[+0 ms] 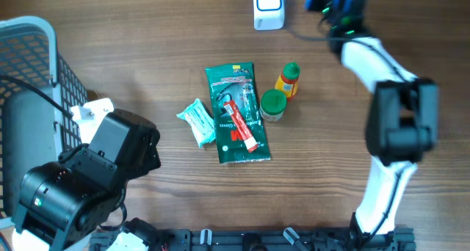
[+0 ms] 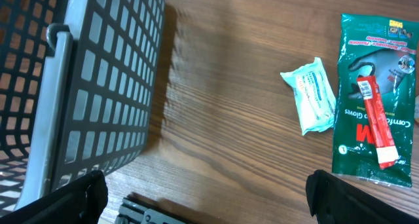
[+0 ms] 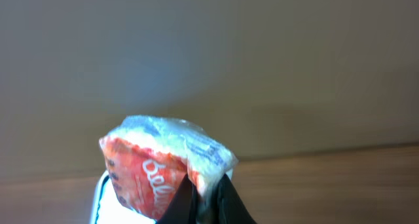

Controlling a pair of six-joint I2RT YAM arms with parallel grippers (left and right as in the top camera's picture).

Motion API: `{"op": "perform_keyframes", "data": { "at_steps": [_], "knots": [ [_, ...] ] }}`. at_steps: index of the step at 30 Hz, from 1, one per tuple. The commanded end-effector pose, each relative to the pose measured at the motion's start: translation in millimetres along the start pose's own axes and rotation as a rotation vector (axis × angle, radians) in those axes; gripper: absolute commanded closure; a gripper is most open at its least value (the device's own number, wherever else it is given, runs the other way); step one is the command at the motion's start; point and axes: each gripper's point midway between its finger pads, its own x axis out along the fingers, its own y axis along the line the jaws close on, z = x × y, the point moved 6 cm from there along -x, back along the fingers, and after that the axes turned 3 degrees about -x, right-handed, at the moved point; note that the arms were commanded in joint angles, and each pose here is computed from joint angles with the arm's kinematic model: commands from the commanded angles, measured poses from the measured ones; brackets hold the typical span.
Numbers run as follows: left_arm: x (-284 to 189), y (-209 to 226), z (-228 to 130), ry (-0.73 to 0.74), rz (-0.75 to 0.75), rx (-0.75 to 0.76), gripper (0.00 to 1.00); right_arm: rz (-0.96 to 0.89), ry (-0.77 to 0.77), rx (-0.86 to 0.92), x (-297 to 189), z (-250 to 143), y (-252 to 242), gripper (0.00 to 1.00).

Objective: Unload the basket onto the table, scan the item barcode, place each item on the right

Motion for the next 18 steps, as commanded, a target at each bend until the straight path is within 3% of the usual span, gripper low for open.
{"op": "perform_keyframes", "data": {
  "at_steps": [1,4,7,14,18],
  "knots": [
    [-0.2,1.1,0.0,-0.003,0.002,-0.016,0.0,-0.329,-0.169,0.02,-78.7,108.9,-72.8,0.96],
    [-0.2,1.1,0.0,-0.003,0.002,-0.016,0.0,-0.589,-0.122,0.063,-128.8,121.2,-143.0,0.96],
    [-0.2,1.0,0.0,-0.002,0.002,-0.016,0.0,-0.804,-0.039,0.112,-168.7,108.5,-213.8,0.96],
    [-0.2,1.0,0.0,-0.002,0.002,-0.016,0.0,-1.137,0.182,0.517,-251.4,22.5,-333.9,0.95],
    [-0.2,1.1,0.0,-0.003,0.002,-0.016,0.0,-1.304,0.258,0.579,-288.4,-17.8,-381.0,0.95]
  ]
}}
